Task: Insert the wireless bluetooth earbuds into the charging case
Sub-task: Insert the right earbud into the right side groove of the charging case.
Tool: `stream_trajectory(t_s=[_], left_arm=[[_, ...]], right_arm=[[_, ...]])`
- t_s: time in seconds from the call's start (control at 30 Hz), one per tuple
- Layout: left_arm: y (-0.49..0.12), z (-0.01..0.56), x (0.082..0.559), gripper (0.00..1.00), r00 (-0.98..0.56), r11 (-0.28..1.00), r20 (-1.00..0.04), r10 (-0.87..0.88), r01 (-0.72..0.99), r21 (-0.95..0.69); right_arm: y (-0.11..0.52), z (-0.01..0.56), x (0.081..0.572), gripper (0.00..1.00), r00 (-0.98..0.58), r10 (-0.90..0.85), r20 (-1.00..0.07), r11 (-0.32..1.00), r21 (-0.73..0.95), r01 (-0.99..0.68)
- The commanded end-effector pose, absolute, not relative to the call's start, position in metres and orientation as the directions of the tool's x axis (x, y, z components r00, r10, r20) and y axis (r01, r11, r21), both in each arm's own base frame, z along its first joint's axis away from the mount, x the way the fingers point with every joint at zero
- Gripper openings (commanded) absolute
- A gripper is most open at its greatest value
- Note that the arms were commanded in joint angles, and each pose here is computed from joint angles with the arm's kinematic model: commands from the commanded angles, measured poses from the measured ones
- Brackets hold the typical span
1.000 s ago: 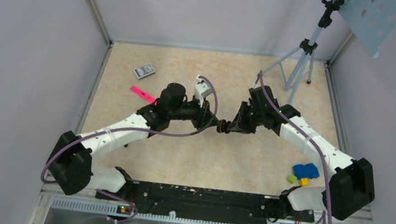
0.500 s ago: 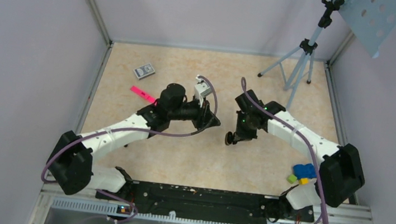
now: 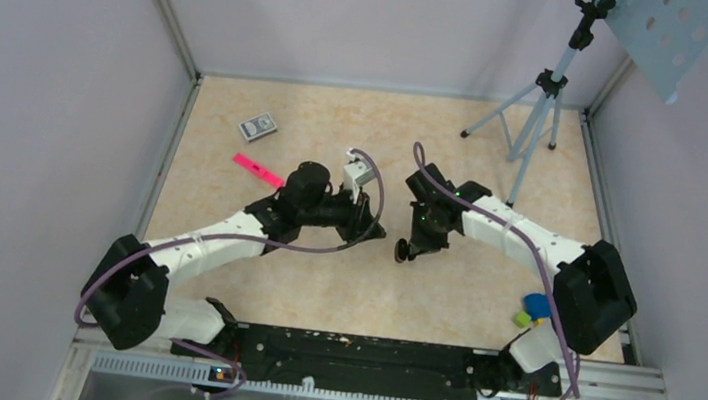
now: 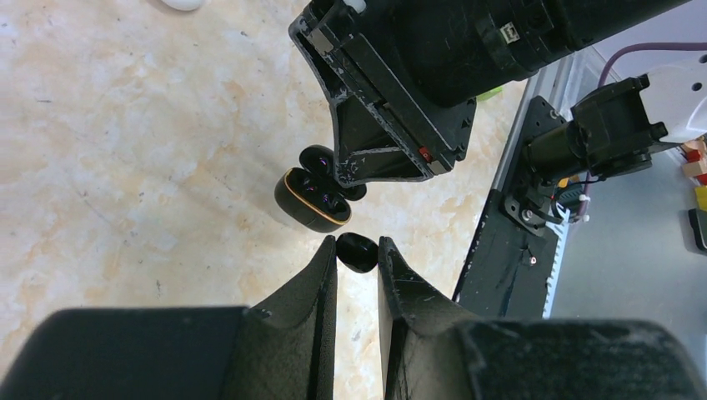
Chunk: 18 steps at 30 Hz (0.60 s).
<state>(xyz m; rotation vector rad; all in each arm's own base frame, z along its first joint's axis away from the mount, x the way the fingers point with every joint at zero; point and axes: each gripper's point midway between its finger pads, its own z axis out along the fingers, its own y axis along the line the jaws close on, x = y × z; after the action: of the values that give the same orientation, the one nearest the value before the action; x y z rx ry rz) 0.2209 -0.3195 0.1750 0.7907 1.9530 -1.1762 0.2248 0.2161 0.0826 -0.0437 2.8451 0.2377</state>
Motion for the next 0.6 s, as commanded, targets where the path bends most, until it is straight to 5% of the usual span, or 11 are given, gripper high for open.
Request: stream_trajectory(t_s=[0.0,0.27,0.57], left_arm=[[-0.309,0.186,0.224,0.09,-0.514,0.437,-0.851,0.107,0.794,-0.424],[-0.279,0.18,0.236,0.1,-0.506,0.587,-0.857,0.099,0.725,-0.36],[-0.275,0.176,0.232,0.1,-0.528,0.588,-0.845,0.087,0.712,-0.385]], right_arm=[[0.231,0.072,0.224,0.0,-0.958,-0.023,-0.284,0.978,0.191,-0.08],[0.23,0.049,0.216,0.0,-0.968,-0.046,-0.249,0.985,0.148,-0.085],[0.238,0.043,0.214,0.03,-0.97,-0.037,-0.239,0.977,0.194,-0.085]])
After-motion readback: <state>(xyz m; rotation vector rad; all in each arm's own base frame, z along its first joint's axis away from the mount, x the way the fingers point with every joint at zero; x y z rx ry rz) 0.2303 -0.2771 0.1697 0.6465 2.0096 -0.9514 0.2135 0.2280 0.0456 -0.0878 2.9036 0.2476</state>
